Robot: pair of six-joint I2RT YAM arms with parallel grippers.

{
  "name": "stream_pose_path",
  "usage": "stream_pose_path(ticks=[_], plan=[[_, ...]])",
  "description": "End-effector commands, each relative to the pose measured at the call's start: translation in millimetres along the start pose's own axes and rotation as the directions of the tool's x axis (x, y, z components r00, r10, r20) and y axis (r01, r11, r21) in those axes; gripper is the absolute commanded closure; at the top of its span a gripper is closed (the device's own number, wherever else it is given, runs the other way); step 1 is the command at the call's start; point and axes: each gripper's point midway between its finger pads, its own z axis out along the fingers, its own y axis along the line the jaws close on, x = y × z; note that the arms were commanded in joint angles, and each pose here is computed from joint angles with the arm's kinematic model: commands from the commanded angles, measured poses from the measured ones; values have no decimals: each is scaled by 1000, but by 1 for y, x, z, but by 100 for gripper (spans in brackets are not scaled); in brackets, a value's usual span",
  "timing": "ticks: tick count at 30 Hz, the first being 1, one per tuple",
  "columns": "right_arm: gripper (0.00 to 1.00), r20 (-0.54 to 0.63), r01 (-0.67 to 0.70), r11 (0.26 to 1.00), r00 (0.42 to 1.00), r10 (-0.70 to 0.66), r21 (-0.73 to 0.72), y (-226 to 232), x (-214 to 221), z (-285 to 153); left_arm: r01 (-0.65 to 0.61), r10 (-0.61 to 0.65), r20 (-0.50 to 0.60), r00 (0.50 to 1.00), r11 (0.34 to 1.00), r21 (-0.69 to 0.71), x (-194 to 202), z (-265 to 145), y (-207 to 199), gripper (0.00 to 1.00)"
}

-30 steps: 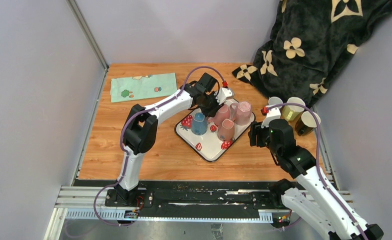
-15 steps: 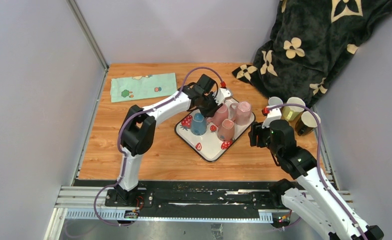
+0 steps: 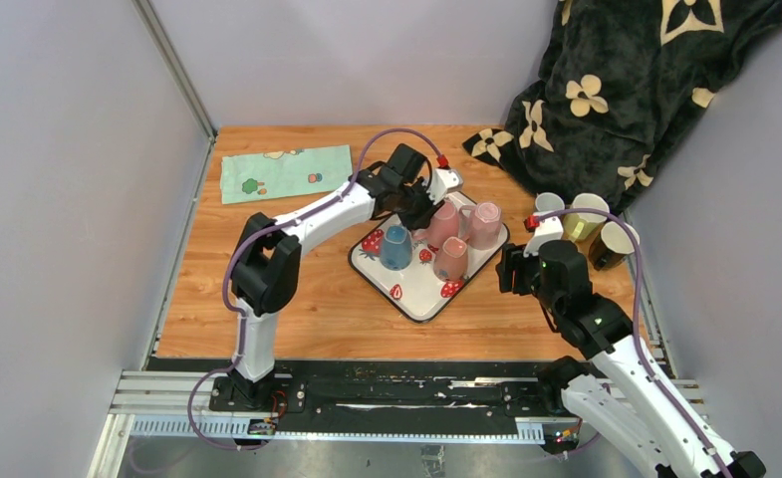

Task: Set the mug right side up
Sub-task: Turn over the cup on the tray.

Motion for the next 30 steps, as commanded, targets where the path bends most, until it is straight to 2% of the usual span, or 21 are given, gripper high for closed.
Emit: stream_pose_path(ticks=[1,10,23,30], plan=[[39,1,-10,1000,1000,10,10,-1,4,-2,-44,48,202,978,999,-25,-62,-39,-1,100],[39,15,-25,999,1000,24,25,-3,1,-3,-31,38,293,955,999,-27,-86,-61,-5,100],[39,50,-80,996,996,78,48,-6,-4,-4,40,-35,406,913,999,-3,-99,-86,-1,100],[39,66,-124,992,990,122,19,0,-7,-2,74,-77,492,867,997,25,-111,-107,1,100]])
